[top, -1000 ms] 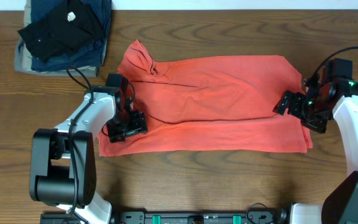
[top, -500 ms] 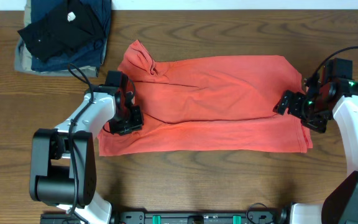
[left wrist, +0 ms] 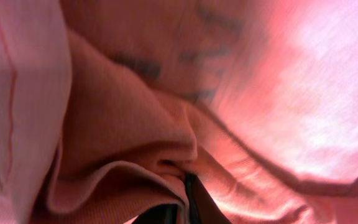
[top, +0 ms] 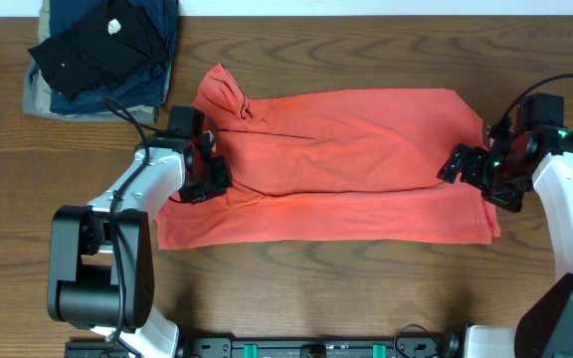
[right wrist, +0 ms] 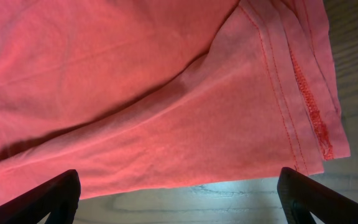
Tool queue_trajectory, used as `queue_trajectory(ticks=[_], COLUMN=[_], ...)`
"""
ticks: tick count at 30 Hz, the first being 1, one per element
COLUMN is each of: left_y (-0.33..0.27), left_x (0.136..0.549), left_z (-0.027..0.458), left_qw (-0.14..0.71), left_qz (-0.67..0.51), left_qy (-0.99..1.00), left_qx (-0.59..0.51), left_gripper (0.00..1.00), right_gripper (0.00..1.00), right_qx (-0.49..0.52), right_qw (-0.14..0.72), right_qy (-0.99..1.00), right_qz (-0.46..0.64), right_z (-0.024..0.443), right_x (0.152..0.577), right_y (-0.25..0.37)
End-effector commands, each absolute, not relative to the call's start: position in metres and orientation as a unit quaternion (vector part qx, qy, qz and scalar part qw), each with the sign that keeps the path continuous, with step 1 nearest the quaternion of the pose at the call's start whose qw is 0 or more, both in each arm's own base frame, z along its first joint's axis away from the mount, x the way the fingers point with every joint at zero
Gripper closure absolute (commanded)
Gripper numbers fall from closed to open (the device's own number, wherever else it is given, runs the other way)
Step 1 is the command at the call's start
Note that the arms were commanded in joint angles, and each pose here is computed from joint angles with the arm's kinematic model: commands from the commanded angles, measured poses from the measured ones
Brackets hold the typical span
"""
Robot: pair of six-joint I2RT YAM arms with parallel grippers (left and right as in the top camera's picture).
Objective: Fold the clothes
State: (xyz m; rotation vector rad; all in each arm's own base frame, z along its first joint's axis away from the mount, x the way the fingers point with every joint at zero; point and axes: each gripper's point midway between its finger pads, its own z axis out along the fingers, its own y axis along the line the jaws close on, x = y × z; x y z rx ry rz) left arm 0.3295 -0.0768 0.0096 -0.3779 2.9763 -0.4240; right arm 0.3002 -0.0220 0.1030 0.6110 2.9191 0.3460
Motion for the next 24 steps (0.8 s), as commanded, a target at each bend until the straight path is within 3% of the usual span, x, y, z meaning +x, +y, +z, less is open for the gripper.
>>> queue_trajectory(ticks=[1, 24], left_y=[-0.078, -0.084], left_x=[0.338, 0.403], left_z=[0.009, 0.033], left_qw=[0.067, 0.191], left_qz=[-0.148, -0.196], left_qy=[0.975, 0.942], left_qx=[-0.149, -0.193], left_gripper=[0.92, 0.88], right_gripper=[0.01, 0.01], right_qx=[0.191, 0.192], right_qw=[0.075, 0.073], right_qy=[0.972, 0.972], right_qz=[0.118, 0.118], right_z=[0.105, 0.105], right_x=[0.305, 0.304], right_y=[-0.019, -0.019])
